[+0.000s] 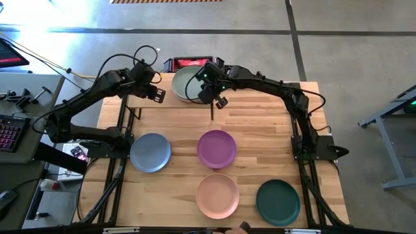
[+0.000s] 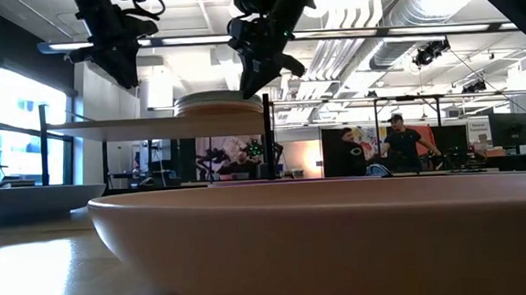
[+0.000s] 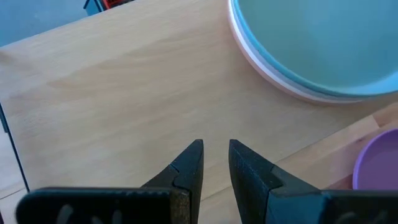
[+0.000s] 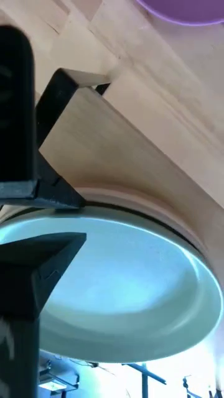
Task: Place and stack plates onto a shelf
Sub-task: Stack the light green plate on top of the white plate on the shelf, then put the blue plate on the shelf
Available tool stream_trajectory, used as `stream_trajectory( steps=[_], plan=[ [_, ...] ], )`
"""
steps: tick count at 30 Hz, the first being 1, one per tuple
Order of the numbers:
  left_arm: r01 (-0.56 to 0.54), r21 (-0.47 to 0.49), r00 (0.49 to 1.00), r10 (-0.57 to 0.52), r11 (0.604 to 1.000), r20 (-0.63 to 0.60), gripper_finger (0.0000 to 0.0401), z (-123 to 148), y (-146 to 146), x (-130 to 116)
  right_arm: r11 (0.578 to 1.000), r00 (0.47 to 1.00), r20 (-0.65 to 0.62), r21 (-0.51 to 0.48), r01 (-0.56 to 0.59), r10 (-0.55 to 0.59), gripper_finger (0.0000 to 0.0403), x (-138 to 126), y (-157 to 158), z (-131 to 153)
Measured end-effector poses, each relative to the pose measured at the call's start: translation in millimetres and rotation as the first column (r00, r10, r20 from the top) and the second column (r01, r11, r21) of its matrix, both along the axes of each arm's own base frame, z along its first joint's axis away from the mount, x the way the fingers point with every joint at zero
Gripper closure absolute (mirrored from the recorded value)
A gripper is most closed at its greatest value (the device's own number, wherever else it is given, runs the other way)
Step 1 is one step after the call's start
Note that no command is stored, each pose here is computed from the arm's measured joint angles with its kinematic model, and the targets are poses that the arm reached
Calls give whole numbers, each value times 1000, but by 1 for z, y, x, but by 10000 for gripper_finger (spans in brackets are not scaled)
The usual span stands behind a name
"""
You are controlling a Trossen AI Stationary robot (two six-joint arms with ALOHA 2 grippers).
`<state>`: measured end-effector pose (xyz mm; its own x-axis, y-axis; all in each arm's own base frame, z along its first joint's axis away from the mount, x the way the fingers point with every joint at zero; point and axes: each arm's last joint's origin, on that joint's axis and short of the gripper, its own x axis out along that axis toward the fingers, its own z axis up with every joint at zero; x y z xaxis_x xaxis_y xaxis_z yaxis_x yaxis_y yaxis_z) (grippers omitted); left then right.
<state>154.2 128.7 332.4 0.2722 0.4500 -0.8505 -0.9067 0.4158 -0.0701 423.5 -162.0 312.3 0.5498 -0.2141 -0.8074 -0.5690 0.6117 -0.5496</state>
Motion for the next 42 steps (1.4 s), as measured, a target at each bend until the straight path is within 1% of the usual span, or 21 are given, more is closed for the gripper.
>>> stream_trajectory(
  steps=[6,13,16,19,21,25,27,30,34,38,42],
  plan=[
    [0,0,1000,0,1000,0,337,0,0,0,1000,1000,5,15,-11,11,352,1,4,0],
    [27,9,1000,-27,1000,-15,337,0,0,0,1000,1000,-9,20,13,-13,352,-2,5,4],
    [27,9,1000,-27,1000,-15,336,0,0,0,999,1000,-9,27,22,-21,352,-4,6,11],
    [31,4,999,-31,1000,-11,336,0,0,0,998,999,10,45,53,-54,352,-7,8,24],
    [48,-21,999,-48,999,8,337,0,-1,1,994,996,25,67,86,-88,352,-9,8,33],
    [89,-123,995,-82,988,60,336,-2,-6,1,978,983,54,124,166,-173,352,-16,11,54],
    [120,-176,992,-110,977,67,337,-3,-11,2,964,974,42,161,213,-222,352,-22,13,62],
    [158,-226,987,-154,961,36,336,-8,-21,4,938,958,14,208,278,-287,352,-31,16,70],
    [155,-298,986,-164,942,-6,337,-24,-35,8,898,932,-55,253,360,-359,352,-43,21,70],
    [146,-356,985,-169,923,-33,337,-41,-49,13,846,894,-135,289,447,-427,352,-51,23,68],
    [141,-404,982,-178,904,-56,337,-51,-63,16,781,846,-186,324,533,-500,352,-53,27,66]
  ],
)
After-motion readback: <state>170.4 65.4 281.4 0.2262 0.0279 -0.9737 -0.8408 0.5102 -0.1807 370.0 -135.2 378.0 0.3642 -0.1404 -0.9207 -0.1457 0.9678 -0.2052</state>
